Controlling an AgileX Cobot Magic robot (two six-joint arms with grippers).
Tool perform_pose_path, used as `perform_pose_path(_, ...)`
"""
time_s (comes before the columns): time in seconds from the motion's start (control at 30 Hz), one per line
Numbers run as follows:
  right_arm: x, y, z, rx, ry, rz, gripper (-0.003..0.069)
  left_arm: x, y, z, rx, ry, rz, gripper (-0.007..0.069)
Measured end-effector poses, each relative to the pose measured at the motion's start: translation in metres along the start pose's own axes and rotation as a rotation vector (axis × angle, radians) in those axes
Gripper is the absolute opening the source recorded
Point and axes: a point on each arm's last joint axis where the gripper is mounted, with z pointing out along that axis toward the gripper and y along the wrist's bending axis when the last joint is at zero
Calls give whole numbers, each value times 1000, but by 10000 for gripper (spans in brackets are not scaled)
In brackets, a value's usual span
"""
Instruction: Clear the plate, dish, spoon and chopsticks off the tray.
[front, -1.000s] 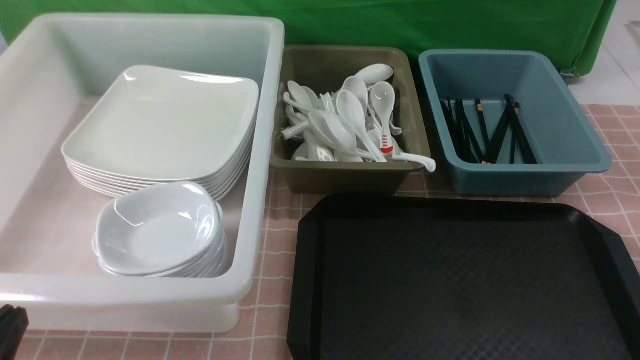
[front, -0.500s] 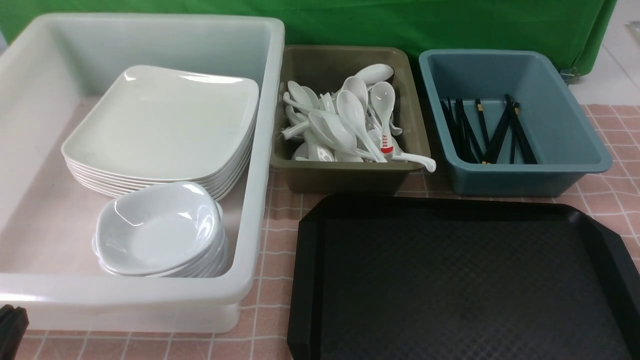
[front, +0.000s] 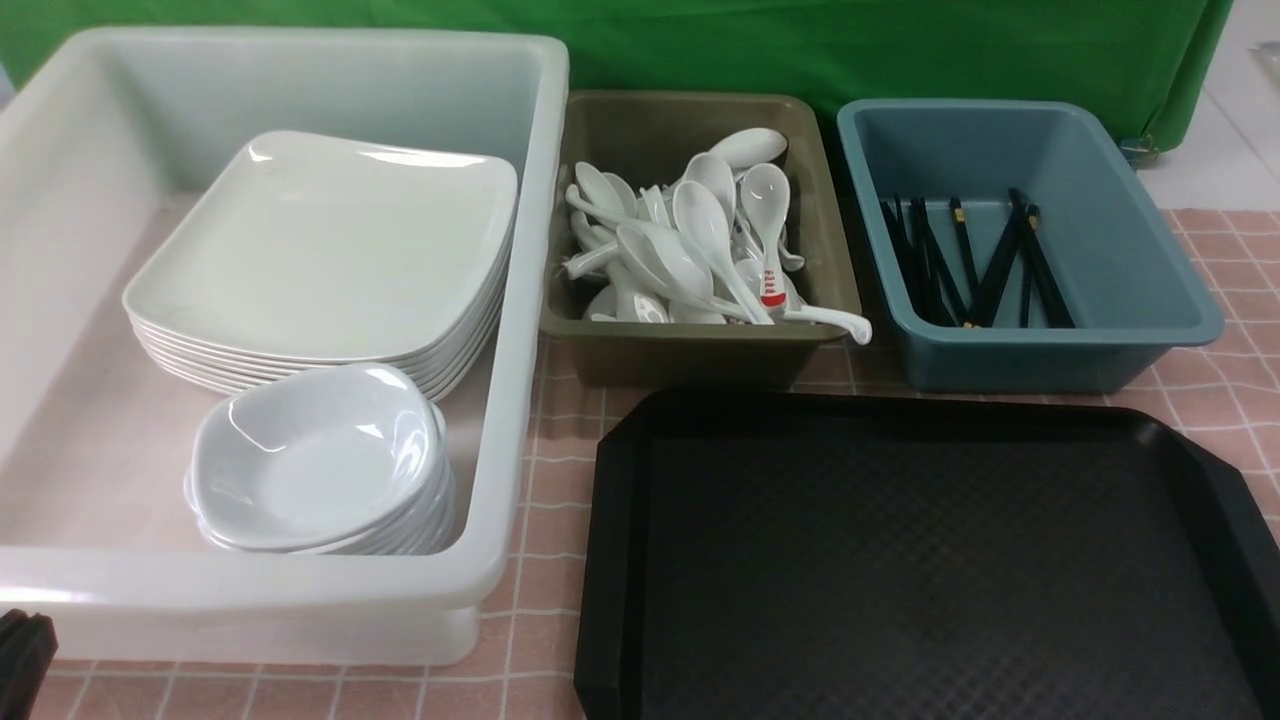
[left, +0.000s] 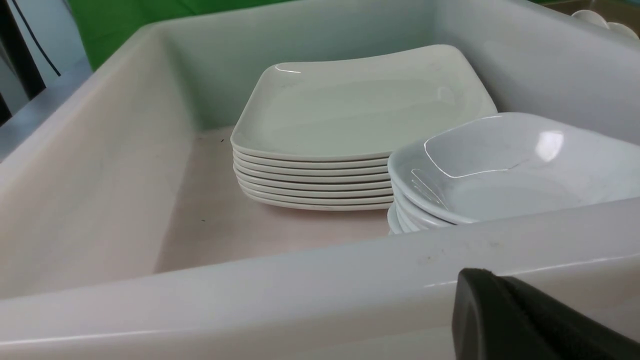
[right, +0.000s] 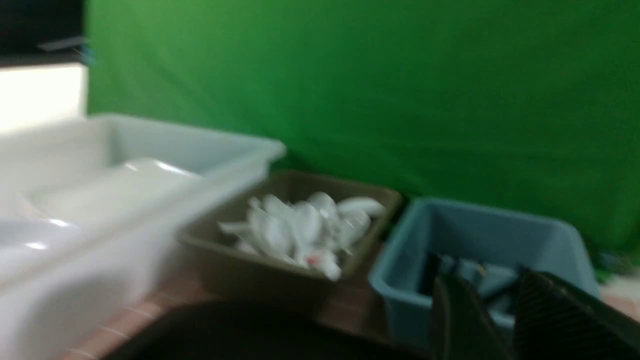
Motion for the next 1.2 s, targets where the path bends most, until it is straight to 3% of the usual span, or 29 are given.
perform_pose_path(0.1, 44, -6, 7, 149, 129, 18, 240, 0, 0, 0, 0, 0, 0, 5)
perform_pose_path(0.13, 44, -7, 7, 159, 129, 19, 240, 0, 0, 0, 0, 0, 0, 5)
perform_pose_path(0.2, 88, -9, 6, 260, 218, 41, 240, 0, 0, 0, 0, 0, 0, 5)
perform_pose_path(0.3, 104, -10, 4, 293, 267, 57, 240, 0, 0, 0, 0, 3, 0, 5)
perform_pose_path(1.2, 104, -10, 3, 301, 275, 74, 241, 1, 0, 0, -3, 7, 19, 5)
